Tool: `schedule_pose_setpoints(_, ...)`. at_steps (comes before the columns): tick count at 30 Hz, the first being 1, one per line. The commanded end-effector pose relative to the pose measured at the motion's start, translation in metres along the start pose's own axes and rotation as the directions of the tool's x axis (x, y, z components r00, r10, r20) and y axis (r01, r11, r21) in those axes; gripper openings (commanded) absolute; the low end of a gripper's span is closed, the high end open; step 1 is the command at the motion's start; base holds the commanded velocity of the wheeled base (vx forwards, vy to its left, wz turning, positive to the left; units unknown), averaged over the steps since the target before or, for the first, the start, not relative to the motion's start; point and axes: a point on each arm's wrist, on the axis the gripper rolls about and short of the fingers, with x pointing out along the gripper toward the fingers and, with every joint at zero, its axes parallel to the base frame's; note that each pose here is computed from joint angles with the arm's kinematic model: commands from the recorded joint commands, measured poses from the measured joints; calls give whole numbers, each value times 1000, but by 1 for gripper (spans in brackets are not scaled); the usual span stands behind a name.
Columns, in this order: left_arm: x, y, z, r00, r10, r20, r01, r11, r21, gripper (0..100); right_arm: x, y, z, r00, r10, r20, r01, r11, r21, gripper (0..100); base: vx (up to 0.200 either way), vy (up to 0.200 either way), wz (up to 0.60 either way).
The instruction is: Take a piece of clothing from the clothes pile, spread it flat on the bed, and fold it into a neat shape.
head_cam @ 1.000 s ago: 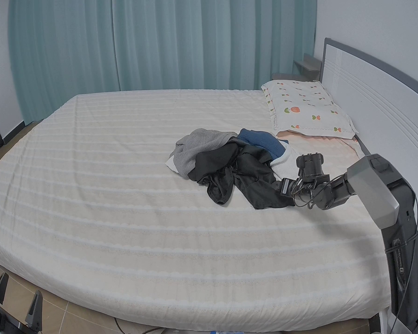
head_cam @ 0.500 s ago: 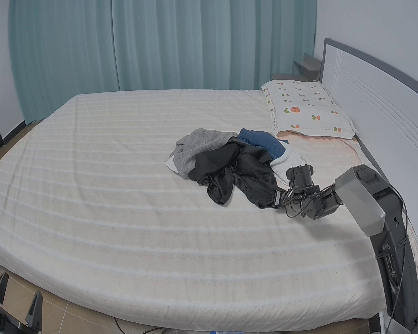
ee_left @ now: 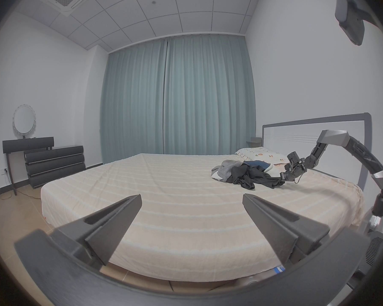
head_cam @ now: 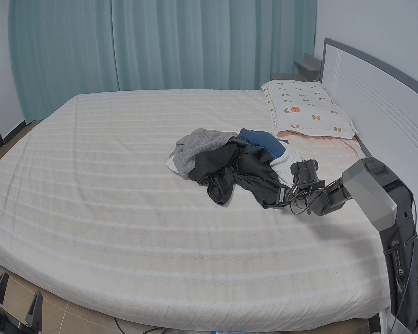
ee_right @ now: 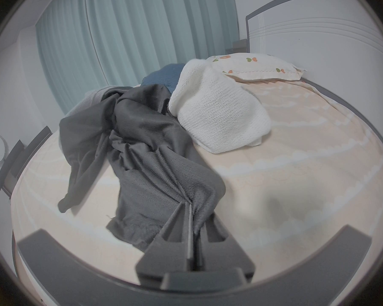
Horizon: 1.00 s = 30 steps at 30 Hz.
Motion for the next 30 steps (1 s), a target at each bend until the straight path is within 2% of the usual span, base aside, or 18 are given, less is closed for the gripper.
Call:
schedule_pose_setpoints(1, 0, 0, -4, 1000, 1, 2, -1, 1000, 0, 100, -64, 0, 26, 997, 65, 39, -66, 998, 18, 0, 0, 0, 0)
schedule_pose_setpoints(5, 0, 0, -4, 1000, 1, 2, -1, 1000, 0, 100, -102, -5, 23, 989, 145, 41, -147, 988, 51, 0, 0, 0, 0)
schedule_pose_setpoints(6, 0, 0, -4, 1000, 1, 2, -1, 1000, 0, 100, -123, -7, 22, 982, 182, 54, -186, 979, 82, 0, 0, 0, 0)
schedule_pose_setpoints(7, 0, 0, -4, 1000, 1, 2, -1, 1000, 0, 100, -123, -7, 22, 982, 182, 54, -186, 979, 82, 0, 0, 0, 0)
schedule_pose_setpoints(8, 0, 0, -4, 1000, 1, 2, -1, 1000, 0, 100, -144, -7, 19, 973, 223, 63, -229, 966, 121, 0, 0, 0, 0)
schedule_pose_setpoints(9, 0, 0, -4, 1000, 1, 2, -1, 1000, 0, 100, -148, -7, 18, 971, 229, 64, -236, 963, 127, 0, 0, 0, 0)
schedule_pose_setpoints(12, 0, 0, -4, 1000, 1, 2, -1, 1000, 0, 100, -188, -12, 7, 952, 299, 68, -306, 931, 200, 0, 0, 0, 0)
schedule_pose_setpoints(14, 0, 0, -4, 1000, 1, 2, -1, 1000, 0, 100, -194, -13, 4, 947, 313, 66, -320, 924, 210, 0, 0, 0, 0)
schedule_pose_setpoints(15, 0, 0, -4, 1000, 1, 2, -1, 1000, 0, 100, -217, -18, -8, 932, 358, 55, -359, 896, 261, 0, 0, 0, 0)
schedule_pose_setpoints(17, 0, 0, -4, 1000, 1, 2, -1, 1000, 0, 100, -232, -20, -18, 919, 391, 40, -385, 873, 300, 0, 0, 0, 0)
schedule_pose_setpoints(18, 0, 0, -4, 1000, 1, 2, -1, 1000, 0, 100, -232, -20, -18, 919, 391, 40, -385, 873, 300, 0, 0, 0, 0)
schedule_pose_setpoints(19, 0, 0, -4, 1000, 2, 2, -2, 1000, 0, 100, -244, -22, -27, 907, 419, 45, -409, 851, 329, 0, 0, 0, 0)
schedule_pose_setpoints(25, 0, 0, -4, 1000, 1, 2, -1, 1000, 0, 100, -269, -29, -28, 882, 447, 147, -469, 809, 355, 0, 0, 0, 0)
schedule_pose_setpoints(30, 0, 0, -4, 1000, 1, 2, -1, 1000, 0, 100, -291, -32, -23, 863, 464, 201, -506, 795, 335, 0, 0, 0, 0)
